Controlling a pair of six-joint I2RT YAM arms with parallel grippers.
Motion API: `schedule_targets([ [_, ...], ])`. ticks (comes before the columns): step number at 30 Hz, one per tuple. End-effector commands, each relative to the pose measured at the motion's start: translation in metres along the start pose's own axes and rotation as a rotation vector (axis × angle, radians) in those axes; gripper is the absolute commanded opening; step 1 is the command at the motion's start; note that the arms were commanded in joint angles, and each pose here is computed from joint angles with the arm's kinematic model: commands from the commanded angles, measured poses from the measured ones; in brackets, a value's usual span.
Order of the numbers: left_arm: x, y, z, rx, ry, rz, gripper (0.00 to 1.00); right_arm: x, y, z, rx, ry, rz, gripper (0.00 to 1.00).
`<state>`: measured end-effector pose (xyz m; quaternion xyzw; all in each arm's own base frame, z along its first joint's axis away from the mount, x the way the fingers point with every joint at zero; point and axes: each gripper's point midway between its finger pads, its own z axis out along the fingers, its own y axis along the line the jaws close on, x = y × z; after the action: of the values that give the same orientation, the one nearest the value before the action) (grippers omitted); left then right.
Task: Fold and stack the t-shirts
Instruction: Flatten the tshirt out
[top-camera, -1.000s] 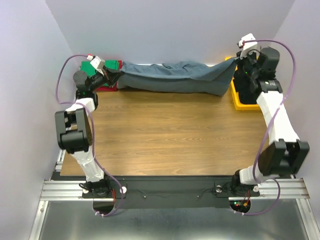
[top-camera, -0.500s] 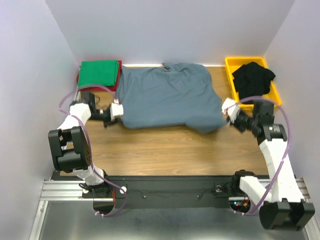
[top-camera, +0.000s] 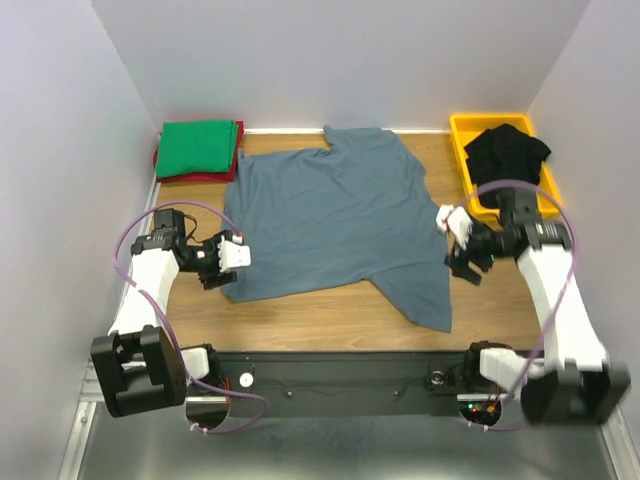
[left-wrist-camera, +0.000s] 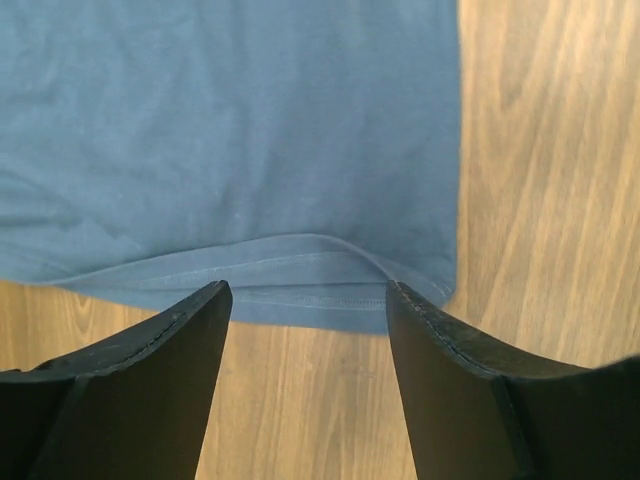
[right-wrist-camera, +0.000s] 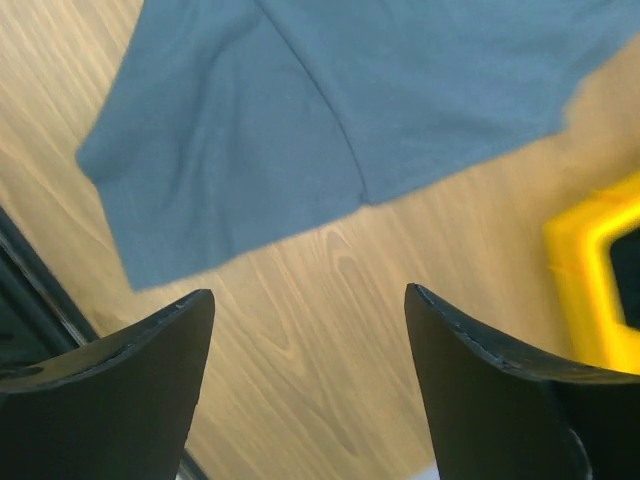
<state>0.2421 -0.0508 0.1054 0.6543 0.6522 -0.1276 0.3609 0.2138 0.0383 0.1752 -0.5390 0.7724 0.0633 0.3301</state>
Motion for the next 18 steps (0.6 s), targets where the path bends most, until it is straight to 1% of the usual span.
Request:
schedule_targets([
  [1, -0.023, 0.026, -0.001, -0.060, -0.102, -0.135, 0.70, -0.017, -0.035, 0.034, -0.111, -0.021, 0.283, 0.77],
  [2, -0.023, 0.031, -0.001, -0.070, -0.105, -0.125, 0.70, -0.019, -0.038, 0.040, -0.133, -0.018, 0.289, 0.74],
  [3, -0.031, 0.029, 0.005, -0.058, -0.111, -0.169, 0.67, -0.021, -0.043, 0.047, -0.135, -0.016, 0.335, 0.70],
  [4, -0.034, 0.030, 0.009, -0.063, -0.109, -0.176, 0.66, -0.022, -0.047, 0.057, -0.161, -0.006, 0.359, 0.67],
  [5, -0.048, 0.034, 0.019, -0.062, -0.119, -0.120, 0.63, -0.023, -0.051, 0.063, -0.155, -0.009, 0.390, 0.65],
  [6, -0.057, 0.029, 0.025, -0.053, -0.130, -0.151, 0.63, -0.024, -0.050, 0.070, -0.165, 0.010, 0.398, 0.63],
  [7, -0.067, 0.028, 0.032, -0.051, -0.138, -0.138, 0.62, -0.027, -0.045, 0.076, -0.187, 0.014, 0.400, 0.60],
  [8, -0.075, 0.041, 0.036, -0.105, -0.132, -0.109, 0.62, -0.025, -0.040, 0.083, -0.216, 0.025, 0.414, 0.56],
  [9, -0.083, 0.041, 0.042, -0.108, -0.141, -0.101, 0.62, -0.026, -0.033, 0.085, -0.238, 0.035, 0.420, 0.55],
  [10, -0.099, 0.034, 0.051, -0.078, -0.161, -0.076, 0.62, -0.029, -0.020, 0.089, -0.269, 0.048, 0.395, 0.54],
  [12, -0.113, 0.037, 0.056, -0.075, -0.197, -0.061, 0.64, -0.025, 0.006, 0.089, -0.300, 0.082, 0.354, 0.53],
  [13, -0.116, 0.039, 0.060, -0.067, -0.211, -0.085, 0.64, -0.028, 0.021, 0.090, -0.316, 0.105, 0.288, 0.53],
  [15, -0.123, 0.043, 0.064, -0.053, -0.246, -0.145, 0.64, -0.024, 0.048, 0.086, -0.319, 0.127, 0.218, 0.53],
  [16, -0.125, 0.047, 0.065, -0.049, -0.266, -0.173, 0.64, -0.026, 0.062, 0.088, -0.324, 0.153, 0.143, 0.53],
  [17, -0.125, 0.047, 0.064, -0.040, -0.282, -0.233, 0.64, -0.022, 0.075, 0.087, -0.319, 0.162, 0.130, 0.53],
  [18, -0.126, 0.048, 0.063, -0.035, -0.301, -0.262, 0.64, -0.021, 0.083, 0.088, -0.323, 0.172, 0.109, 0.53],
])
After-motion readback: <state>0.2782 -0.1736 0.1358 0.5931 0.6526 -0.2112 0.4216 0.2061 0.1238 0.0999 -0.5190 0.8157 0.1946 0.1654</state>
